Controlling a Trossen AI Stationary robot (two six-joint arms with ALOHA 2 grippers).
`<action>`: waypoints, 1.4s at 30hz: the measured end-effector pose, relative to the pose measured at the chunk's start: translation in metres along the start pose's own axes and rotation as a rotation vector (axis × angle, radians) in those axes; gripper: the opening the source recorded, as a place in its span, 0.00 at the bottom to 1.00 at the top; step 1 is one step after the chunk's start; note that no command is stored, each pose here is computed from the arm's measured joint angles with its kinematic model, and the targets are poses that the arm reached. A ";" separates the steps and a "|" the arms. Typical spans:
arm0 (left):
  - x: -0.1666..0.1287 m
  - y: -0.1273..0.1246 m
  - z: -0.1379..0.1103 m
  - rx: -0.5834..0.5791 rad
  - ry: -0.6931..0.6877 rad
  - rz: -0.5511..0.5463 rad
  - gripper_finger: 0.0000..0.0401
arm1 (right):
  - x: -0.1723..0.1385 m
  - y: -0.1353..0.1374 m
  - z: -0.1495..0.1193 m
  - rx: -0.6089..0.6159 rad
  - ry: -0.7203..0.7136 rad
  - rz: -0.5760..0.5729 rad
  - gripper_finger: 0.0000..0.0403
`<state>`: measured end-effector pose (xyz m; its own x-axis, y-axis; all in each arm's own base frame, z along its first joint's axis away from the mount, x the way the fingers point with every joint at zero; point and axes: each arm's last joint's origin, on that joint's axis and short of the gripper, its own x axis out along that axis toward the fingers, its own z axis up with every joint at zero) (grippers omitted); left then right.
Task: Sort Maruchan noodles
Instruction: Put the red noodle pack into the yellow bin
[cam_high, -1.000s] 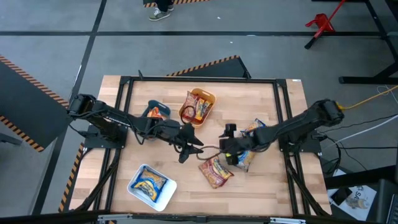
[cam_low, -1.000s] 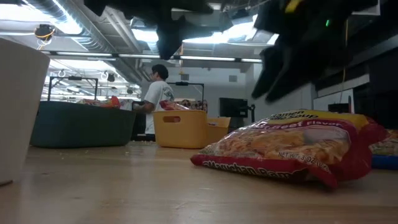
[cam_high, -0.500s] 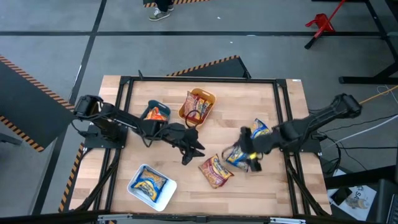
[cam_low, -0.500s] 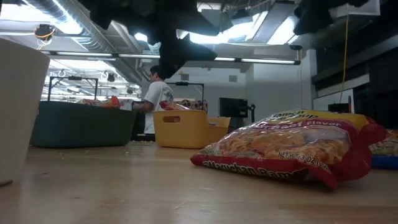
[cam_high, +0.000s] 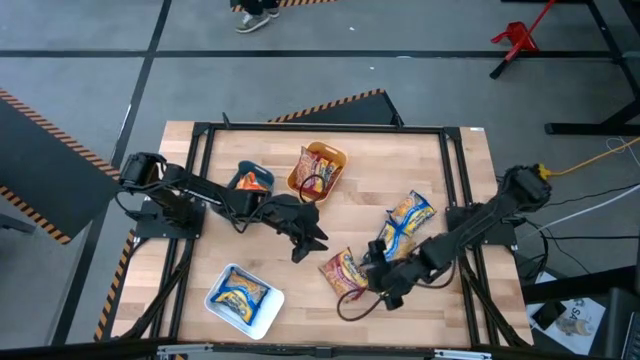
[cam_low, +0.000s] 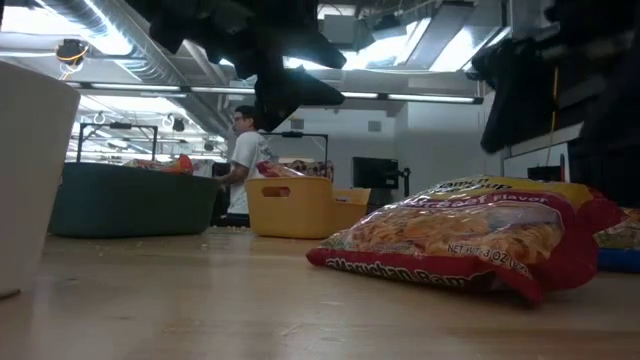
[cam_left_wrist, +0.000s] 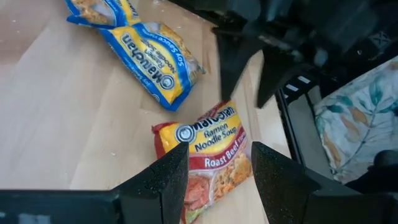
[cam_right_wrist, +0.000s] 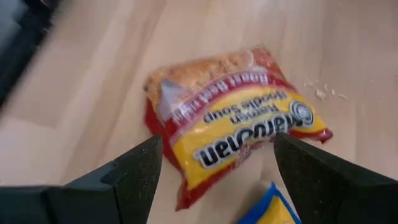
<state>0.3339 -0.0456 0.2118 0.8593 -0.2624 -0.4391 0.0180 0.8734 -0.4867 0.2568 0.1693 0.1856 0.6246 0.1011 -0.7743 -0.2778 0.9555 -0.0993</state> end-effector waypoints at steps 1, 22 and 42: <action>0.000 0.000 0.000 0.000 0.006 -0.002 0.42 | 0.005 0.001 -0.001 -0.005 0.007 -0.014 0.73; 0.001 0.007 -0.002 0.073 0.045 -0.012 0.42 | 0.006 -0.063 0.010 0.087 -0.002 -0.166 0.73; 0.036 0.048 -0.027 0.113 0.174 -0.038 0.65 | -0.055 -0.056 0.008 0.237 -0.042 -0.130 0.73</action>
<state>0.3521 -0.0245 0.1522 0.7556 -0.3542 -0.5510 0.1140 0.8995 -0.4218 0.2435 0.1118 0.2386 0.6748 -0.0202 -0.7377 -0.0174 0.9989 -0.0433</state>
